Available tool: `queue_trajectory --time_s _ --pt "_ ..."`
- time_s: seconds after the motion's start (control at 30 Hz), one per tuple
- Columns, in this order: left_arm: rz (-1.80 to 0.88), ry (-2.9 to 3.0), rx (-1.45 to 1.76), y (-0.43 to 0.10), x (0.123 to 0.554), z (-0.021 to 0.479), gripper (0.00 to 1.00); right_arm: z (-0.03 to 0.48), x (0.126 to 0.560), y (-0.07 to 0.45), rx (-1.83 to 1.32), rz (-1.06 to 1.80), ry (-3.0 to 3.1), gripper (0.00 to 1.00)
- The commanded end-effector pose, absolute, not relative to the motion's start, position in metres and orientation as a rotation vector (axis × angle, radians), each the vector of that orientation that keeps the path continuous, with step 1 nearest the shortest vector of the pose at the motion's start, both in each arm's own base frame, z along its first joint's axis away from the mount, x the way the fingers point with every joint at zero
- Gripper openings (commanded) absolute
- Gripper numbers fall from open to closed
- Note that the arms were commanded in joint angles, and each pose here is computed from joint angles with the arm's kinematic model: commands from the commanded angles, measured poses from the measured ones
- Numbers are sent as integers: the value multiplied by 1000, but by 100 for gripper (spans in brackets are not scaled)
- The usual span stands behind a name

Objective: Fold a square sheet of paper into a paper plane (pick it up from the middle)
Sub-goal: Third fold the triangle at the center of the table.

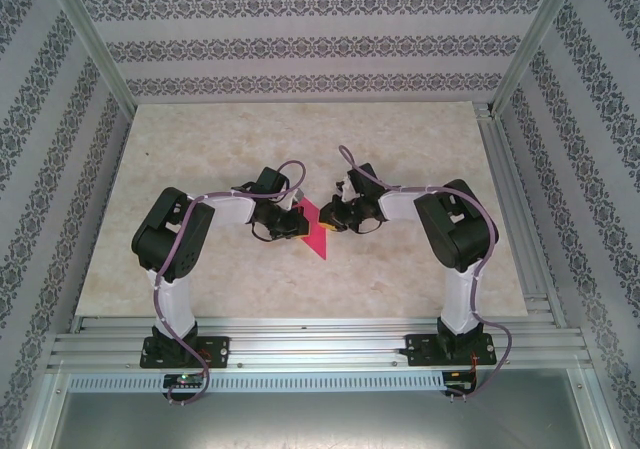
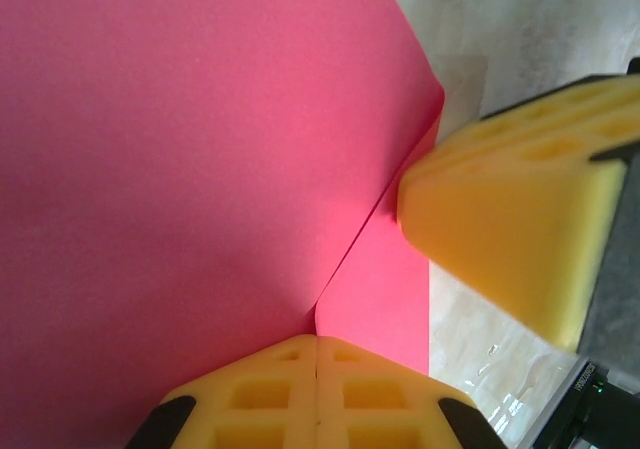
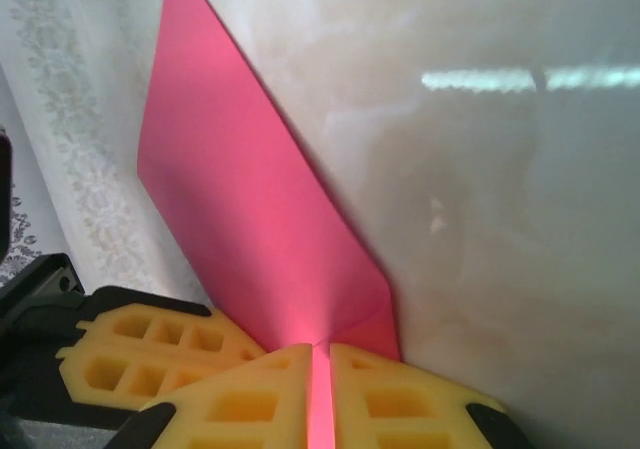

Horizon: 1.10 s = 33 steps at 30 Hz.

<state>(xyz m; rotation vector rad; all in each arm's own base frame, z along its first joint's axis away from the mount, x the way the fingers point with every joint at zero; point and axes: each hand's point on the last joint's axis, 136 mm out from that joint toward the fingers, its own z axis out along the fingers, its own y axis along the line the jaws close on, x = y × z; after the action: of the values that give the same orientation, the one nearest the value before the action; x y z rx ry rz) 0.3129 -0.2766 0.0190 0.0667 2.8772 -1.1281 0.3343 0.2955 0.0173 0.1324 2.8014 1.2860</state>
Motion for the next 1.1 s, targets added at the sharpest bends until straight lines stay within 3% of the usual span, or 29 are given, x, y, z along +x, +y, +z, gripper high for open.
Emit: queue_trajectory --time_s 0.0,0.23,0.83,1.07 --pt "-1035 2943 35 -262 304 8 1 8 329 298 104 1298 2813 13" --pt "-1035 2942 39 -262 305 9 1 59 353 293 95 1302 2695 14" --pt "-1032 2927 53 -264 310 13 1 0 345 299 55 1044 2911 13" --pt "-1029 2932 52 -263 307 10 1 42 356 302 -12 1061 2827 16"
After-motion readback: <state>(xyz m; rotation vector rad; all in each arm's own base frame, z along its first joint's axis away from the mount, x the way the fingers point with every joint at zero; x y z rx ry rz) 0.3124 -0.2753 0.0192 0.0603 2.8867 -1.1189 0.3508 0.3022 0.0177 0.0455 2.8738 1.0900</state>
